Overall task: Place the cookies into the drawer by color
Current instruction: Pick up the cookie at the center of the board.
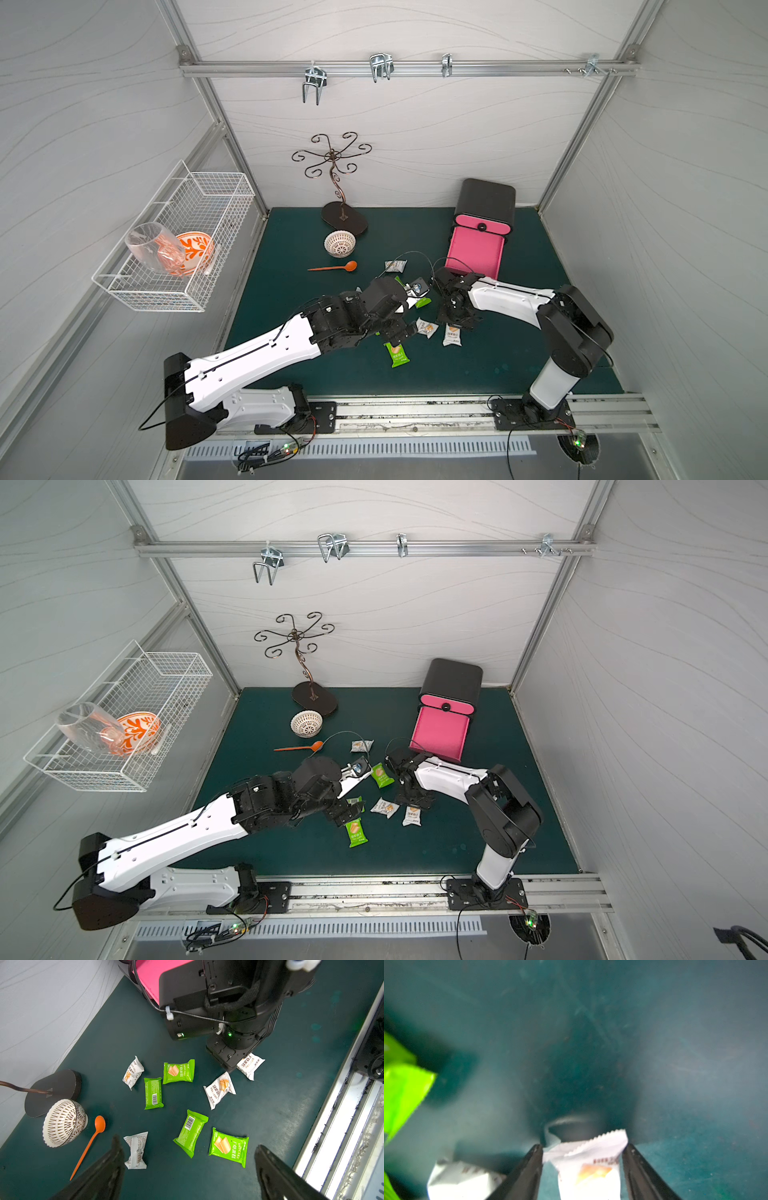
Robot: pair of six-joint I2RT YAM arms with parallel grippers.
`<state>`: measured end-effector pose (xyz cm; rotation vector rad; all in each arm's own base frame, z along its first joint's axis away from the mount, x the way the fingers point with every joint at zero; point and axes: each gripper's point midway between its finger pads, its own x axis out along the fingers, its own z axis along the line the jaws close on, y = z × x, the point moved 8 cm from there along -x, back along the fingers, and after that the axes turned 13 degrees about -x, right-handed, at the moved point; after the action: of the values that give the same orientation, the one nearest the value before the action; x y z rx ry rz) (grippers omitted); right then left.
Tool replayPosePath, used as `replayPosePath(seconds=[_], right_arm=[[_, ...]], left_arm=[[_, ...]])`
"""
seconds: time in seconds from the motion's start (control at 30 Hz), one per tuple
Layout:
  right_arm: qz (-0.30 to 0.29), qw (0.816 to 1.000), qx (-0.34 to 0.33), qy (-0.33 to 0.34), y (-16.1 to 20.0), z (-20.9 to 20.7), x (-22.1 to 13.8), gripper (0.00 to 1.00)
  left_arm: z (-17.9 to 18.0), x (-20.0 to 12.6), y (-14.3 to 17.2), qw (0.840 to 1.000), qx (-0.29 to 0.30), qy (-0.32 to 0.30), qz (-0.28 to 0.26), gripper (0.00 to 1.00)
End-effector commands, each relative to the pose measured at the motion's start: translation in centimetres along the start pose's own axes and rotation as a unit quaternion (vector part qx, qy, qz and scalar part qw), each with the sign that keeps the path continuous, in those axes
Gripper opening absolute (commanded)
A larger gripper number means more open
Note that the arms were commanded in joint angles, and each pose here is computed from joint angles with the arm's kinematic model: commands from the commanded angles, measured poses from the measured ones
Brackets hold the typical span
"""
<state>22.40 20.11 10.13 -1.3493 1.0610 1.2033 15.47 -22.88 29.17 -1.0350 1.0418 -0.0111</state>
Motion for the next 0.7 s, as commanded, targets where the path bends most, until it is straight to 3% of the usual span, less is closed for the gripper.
replayPosePath(seconds=[0.0,0.23,0.43,0.67], right_arm=[[0.044,0.996,-0.078,-0.006,1.0,0.1,0.7,0.67],[0.049,0.995,-0.091,-0.012,2.0,-0.2,0.6,0.63],[0.061,0.995,-0.084,0.005,2.3,-0.6,1.1,0.43],[-0.006,0.997,-0.080,-0.001,0.8,-0.6,-2.2,0.32]], left_arm=[[0.0,-0.7,-1.0,1.000,-0.004,0.001,-0.031,0.98],[-0.2,-0.4,-1.1,1.000,-0.007,0.005,-0.030,0.98],[0.0,-0.5,-1.0,1.000,-0.005,0.001,-0.029,0.98],[-0.1,-0.4,-1.2,1.000,-0.004,0.000,-0.030,0.98]])
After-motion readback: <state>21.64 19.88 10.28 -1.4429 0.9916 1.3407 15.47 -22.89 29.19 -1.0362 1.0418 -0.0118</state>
